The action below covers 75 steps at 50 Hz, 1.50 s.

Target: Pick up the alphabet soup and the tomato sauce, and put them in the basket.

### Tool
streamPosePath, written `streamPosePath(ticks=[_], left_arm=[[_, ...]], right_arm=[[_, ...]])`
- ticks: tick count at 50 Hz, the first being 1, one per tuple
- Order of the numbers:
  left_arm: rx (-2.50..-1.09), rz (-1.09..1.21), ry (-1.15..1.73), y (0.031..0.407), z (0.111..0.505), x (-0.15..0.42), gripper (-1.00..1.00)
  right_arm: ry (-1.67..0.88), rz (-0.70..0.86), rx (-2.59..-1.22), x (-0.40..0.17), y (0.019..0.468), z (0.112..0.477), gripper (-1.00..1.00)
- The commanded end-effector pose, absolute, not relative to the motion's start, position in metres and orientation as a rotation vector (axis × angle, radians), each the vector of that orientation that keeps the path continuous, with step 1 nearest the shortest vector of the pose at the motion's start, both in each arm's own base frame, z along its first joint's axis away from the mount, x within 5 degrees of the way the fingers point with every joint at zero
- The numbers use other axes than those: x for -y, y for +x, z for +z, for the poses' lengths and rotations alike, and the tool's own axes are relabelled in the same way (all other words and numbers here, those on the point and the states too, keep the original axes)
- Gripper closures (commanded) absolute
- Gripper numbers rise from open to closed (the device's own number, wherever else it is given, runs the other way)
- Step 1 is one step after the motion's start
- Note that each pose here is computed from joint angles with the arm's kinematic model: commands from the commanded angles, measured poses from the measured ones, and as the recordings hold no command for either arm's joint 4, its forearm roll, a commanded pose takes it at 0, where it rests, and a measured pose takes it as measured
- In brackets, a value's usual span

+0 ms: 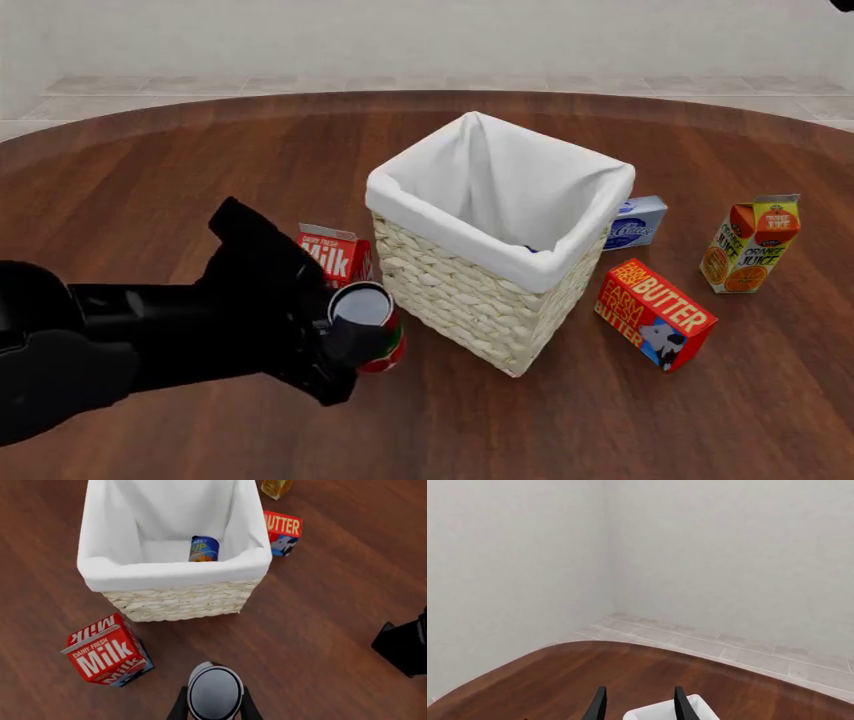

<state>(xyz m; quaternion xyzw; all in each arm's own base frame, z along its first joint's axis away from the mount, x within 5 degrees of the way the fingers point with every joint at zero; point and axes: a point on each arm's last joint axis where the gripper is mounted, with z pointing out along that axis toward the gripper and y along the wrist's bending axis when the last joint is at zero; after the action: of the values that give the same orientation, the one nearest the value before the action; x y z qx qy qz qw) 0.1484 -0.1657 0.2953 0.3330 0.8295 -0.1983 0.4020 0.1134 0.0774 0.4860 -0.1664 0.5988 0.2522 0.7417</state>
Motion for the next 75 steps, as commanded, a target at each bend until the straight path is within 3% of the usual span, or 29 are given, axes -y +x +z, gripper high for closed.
streamPosePath(ticks=[1,45,75], left_arm=[[-2.045,-0.489,0.848,0.149,0.315,0.162,1.0],[-1.884,-0.416,0.843,0.168,0.387,0.158,1.0],[-1.816,-0.403,0.852,0.187,0.408,0.174,1.0]], right_arm=[[-0.363,0.552,-1.313,-0.077,0.113,0.486,-1.0],[-0.347,0.551,-1.312,-0.074,0.111,0.485,-1.0],[-0.341,0.553,-1.32,-0.075,0.114,0.48,-1.0]])
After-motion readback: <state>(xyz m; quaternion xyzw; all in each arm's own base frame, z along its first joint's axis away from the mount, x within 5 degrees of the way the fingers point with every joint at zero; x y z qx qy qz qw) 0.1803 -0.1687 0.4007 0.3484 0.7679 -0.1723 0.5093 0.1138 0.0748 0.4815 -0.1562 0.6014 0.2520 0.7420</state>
